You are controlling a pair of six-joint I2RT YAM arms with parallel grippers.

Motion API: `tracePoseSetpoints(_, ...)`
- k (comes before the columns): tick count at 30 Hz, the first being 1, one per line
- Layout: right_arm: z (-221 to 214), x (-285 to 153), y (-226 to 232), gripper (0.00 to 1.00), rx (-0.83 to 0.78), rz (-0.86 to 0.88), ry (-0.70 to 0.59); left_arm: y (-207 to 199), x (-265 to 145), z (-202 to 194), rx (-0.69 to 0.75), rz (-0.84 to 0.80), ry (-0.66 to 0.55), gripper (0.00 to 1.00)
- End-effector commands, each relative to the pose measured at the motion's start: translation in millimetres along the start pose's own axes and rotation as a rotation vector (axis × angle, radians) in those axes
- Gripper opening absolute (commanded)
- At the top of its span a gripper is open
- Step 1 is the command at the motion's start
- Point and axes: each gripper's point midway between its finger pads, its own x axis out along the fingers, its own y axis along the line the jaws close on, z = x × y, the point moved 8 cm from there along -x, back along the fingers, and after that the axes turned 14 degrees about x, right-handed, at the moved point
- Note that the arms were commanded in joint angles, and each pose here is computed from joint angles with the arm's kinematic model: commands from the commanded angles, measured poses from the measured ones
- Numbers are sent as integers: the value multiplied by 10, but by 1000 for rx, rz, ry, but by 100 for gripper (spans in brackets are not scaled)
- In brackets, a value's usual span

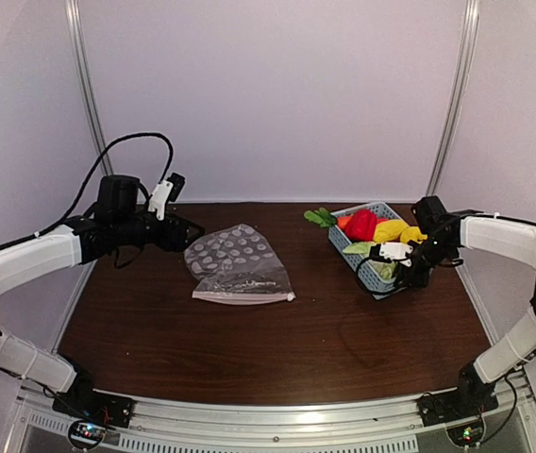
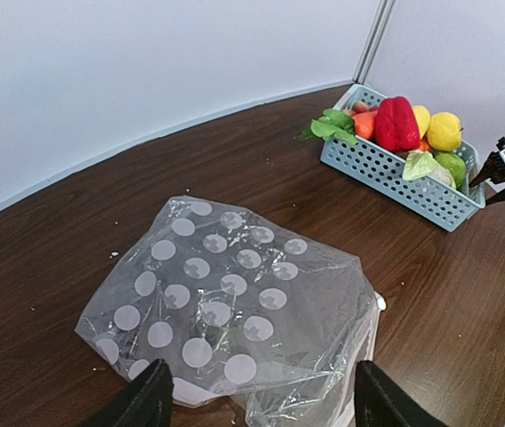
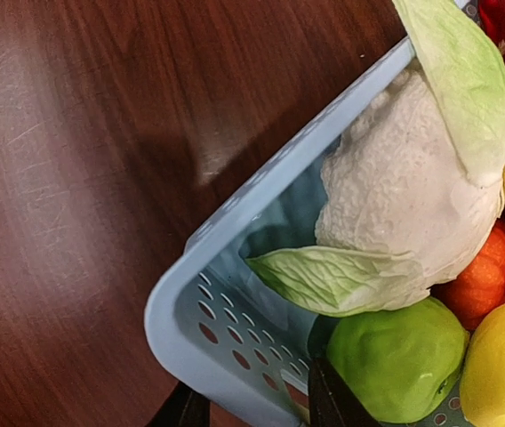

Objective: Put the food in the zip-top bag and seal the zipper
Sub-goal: Adjust the zipper food storage bag at the center of the board.

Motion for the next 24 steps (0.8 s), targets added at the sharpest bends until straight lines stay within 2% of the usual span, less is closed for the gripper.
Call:
tracePoseSetpoints(1, -151, -110, 249, 36, 57, 67, 0, -93, 68, 66, 56, -61, -27, 71)
tracePoseSetpoints(8, -334, -210, 551, 37, 24, 62, 14, -419, 242, -63, 187, -132, 70, 70)
tracePoseSetpoints(13, -391, -361, 668, 39, 26, 79, -1, -762, 354, -154, 301, -247, 114, 71)
tracePoseSetpoints(15, -306, -502, 663, 44, 40, 64, -76, -899, 408, -170, 371, -250, 158, 71)
tracePoseSetpoints(18, -39, -802, 581, 50, 96, 10, -285, -1088, 497, -192, 489, -195, 240, 74)
tracePoseSetpoints(19, 58, -922, 540, 52, 134, -13, -363, -1163, 522, -190, 526, -180, 255, 69)
tracePoseSetpoints(21, 220, -1091, 489, 52, 185, -15, -484, -1220, 557, -184, 584, -143, 284, 53)
tracePoseSetpoints(24, 352, -1181, 456, 50, 216, 19, -562, -1370, 613, -185, 685, -143, 314, 39)
